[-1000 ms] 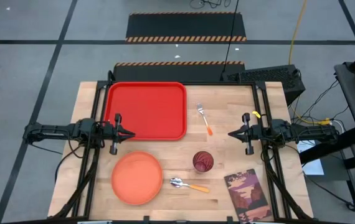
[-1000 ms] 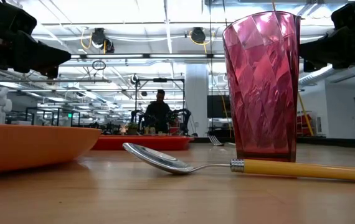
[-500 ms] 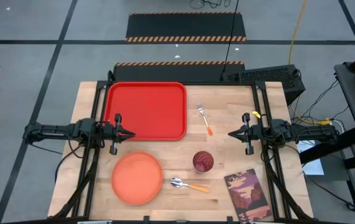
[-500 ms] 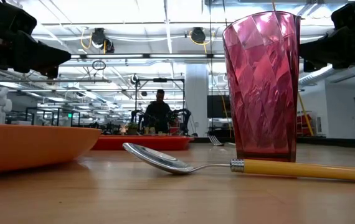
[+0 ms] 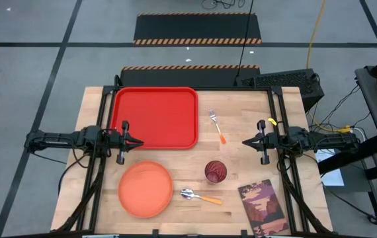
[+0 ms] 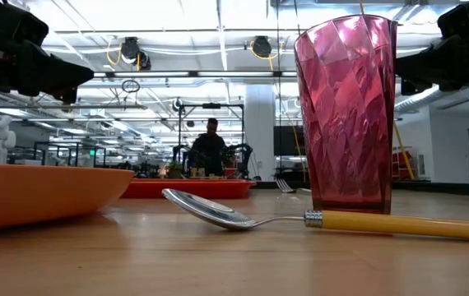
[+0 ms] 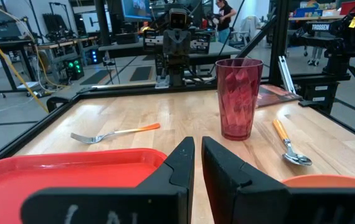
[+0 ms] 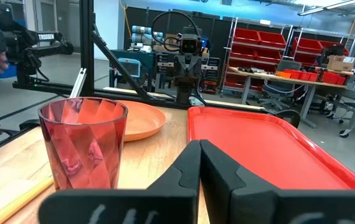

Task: Pick and place plate/cup/fork/spoon on tray
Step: Put the red cup on the orange tray

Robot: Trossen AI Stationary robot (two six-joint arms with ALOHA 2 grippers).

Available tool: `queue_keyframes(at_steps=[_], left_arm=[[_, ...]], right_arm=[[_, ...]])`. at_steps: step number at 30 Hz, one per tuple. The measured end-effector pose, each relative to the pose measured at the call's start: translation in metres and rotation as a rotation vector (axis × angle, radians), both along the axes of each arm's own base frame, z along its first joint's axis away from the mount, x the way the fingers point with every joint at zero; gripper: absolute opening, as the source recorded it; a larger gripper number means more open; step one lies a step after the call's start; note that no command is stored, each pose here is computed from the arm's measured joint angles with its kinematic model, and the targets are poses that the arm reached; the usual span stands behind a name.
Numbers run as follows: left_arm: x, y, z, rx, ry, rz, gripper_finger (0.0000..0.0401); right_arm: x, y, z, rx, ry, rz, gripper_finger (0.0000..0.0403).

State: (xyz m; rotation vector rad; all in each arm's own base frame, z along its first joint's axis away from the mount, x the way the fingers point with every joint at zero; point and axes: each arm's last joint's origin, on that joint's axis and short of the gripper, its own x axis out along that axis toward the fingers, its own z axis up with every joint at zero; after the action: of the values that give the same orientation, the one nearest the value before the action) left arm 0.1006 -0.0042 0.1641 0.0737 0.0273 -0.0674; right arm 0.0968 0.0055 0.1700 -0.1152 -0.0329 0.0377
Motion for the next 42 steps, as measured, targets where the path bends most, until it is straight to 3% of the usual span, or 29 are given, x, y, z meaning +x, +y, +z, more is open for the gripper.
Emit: queue_keyframes(at_steps=[3, 10, 21, 27, 34, 42], left_arm=[[0.0, 0.0, 0.0, 0.0, 0.0, 0.0, 0.0035], [0.0, 0.0, 0.002, -0.001, -0.023, 0.0, 0.0035], [0.0, 0.0, 0.005, -0.01, -0.049, 0.0, 0.0035], [-0.001, 0.0, 0.017, -0.057, -0.178, -0.008, 0.0035], [-0.004, -0.002, 0.03, -0.133, -0.307, -0.022, 0.0035], [-0.016, -0.001, 0.08, -0.117, -0.432, -0.005, 0.0035]], right_arm=[[0.0, 0.0, 0.0, 0.017, 0.0, 0.001, 0.0], [0.0, 0.0, 0.0, 0.259, 0.01, 0.009, 0.0], [0.0, 0.0, 0.003, 0.275, -0.017, 0.012, 0.0], [-0.001, 0.0, 0.008, 0.281, -0.069, 0.02, 0.0], [-0.001, 0.0, 0.008, 0.378, -0.068, 0.027, 0.0], [-0.001, 0.0, 0.007, 0.45, -0.056, 0.032, 0.0]])
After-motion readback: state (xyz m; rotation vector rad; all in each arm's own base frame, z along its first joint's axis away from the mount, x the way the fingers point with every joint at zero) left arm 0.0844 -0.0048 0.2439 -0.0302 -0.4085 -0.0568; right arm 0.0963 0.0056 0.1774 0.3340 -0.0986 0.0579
